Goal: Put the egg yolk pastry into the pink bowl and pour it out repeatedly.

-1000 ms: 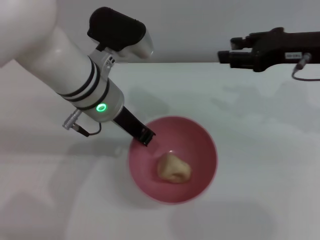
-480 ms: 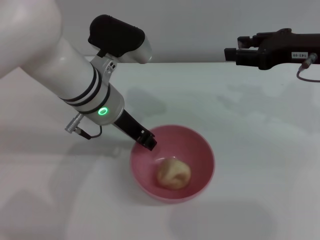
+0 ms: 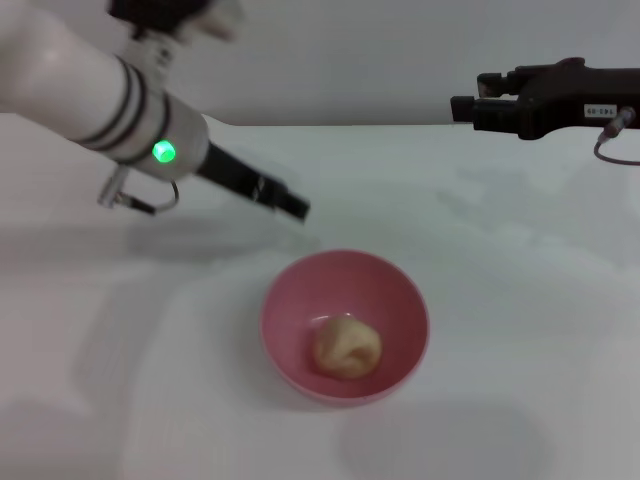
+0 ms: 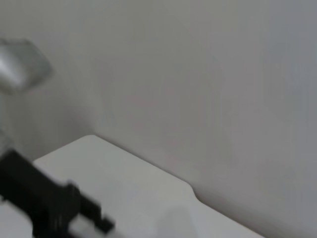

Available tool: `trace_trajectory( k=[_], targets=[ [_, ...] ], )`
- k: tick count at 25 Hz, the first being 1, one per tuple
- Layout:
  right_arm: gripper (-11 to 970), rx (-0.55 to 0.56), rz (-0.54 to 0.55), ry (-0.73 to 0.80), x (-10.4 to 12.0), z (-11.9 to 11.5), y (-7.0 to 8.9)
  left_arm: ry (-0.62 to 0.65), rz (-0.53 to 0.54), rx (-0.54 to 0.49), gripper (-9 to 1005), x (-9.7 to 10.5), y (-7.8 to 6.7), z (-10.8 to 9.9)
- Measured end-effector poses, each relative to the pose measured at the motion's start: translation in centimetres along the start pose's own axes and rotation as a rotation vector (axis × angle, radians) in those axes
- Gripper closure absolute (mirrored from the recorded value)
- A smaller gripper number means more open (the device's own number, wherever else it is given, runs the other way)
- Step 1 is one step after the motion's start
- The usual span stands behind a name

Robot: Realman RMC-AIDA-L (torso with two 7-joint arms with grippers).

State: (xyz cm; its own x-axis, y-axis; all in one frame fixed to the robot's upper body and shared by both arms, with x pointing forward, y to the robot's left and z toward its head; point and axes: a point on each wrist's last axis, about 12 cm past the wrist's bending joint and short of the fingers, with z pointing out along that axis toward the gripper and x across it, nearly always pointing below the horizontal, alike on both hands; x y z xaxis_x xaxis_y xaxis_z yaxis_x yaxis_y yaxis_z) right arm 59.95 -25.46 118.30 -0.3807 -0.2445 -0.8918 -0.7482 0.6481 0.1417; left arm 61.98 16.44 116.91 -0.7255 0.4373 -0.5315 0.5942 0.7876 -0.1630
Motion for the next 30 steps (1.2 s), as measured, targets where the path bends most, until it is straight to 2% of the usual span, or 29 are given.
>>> trace_trajectory(
  k=[1, 2, 4, 5, 7, 9, 13, 16, 17, 18, 20, 21, 22, 23, 25, 27, 30],
  targets=[
    [479, 0.004, 0.011, 0.002, 0.3, 0.1, -0.1, 0.0, 0.0, 0.0, 347, 0.0, 0.0, 0.0],
    [479, 0.009, 0.028, 0.001, 0.6, 0.3, -0.3, -0.099, -0.056, 0.01, 298, 0.2, 1.5, -1.0],
    [479, 0.018, 0.062, 0.0, 1.3, 0.6, -0.6, -0.256, -0.16, 0.069, 248, 0.9, 3.4, -2.3],
    [479, 0.026, 0.078, -0.002, 1.6, 0.6, -0.7, -0.292, -0.182, 0.084, 223, 1.1, 3.8, -2.6],
    [479, 0.042, 0.106, -0.003, 2.2, 0.8, -1.1, -0.456, -0.294, 0.156, 224, 2.5, 5.9, -4.1],
    [479, 0.061, 0.128, -0.007, 2.6, 0.9, -1.4, -0.609, -0.404, 0.225, 225, 4.3, 7.7, -5.2],
    [479, 0.112, 0.192, -0.06, 3.2, 0.7, -2.2, -0.972, -0.614, 0.32, 226, 9.8, 11.6, -7.3],
    [479, 0.152, 0.348, -0.202, 3.8, 0.2, -3.4, -1.207, -0.65, 0.308, 227, 13.8, 12.9, -8.7],
    [479, 0.168, 0.403, -0.248, 4.0, -0.1, -3.9, -1.278, -0.63, 0.278, 227, 14.9, 13.1, -9.1],
    [479, 0.185, 0.508, -0.325, 4.8, -0.6, -4.6, -1.348, -0.6, 0.223, 228, 16.5, 13.2, -9.5],
    [479, 0.213, 0.679, -0.45, 6.3, -1.5, -5.7, -1.435, -0.521, 0.081, 229, 18.9, 13.3, -9.9],
    [479, 0.227, 0.749, -0.509, 7.1, -2.0, -6.2, -1.454, -0.447, -0.079, 229, 20.9, 13.3, -9.6],
    [479, 0.244, 0.798, -0.554, 8.0, -2.4, -6.6, -1.454, -0.447, -0.079, 229, 20.9, 13.3, -9.6],
    [479, 0.262, 0.827, -0.594, 9.0, -2.6, -6.7, -1.437, -0.413, -0.165, 228, 21.8, 13.2, -9.1],
    [479, 0.317, 0.827, -0.65, 10.7, -3.0, -6.7, -1.384, -0.339, -0.298, 228, 22.9, 13.1, -8.0],
    [479, 0.393, 0.754, -0.7, 12.1, -3.2, -6.2, -1.302, -0.208, -0.449, 227, 23.8, 12.6, -6.5],
    [479, 0.504, 0.557, -0.732, 13.9, -2.7, -4.8, -1.202, -0.016, -0.608, 227, 24.3, 11.6, -4.5]
  ],
)
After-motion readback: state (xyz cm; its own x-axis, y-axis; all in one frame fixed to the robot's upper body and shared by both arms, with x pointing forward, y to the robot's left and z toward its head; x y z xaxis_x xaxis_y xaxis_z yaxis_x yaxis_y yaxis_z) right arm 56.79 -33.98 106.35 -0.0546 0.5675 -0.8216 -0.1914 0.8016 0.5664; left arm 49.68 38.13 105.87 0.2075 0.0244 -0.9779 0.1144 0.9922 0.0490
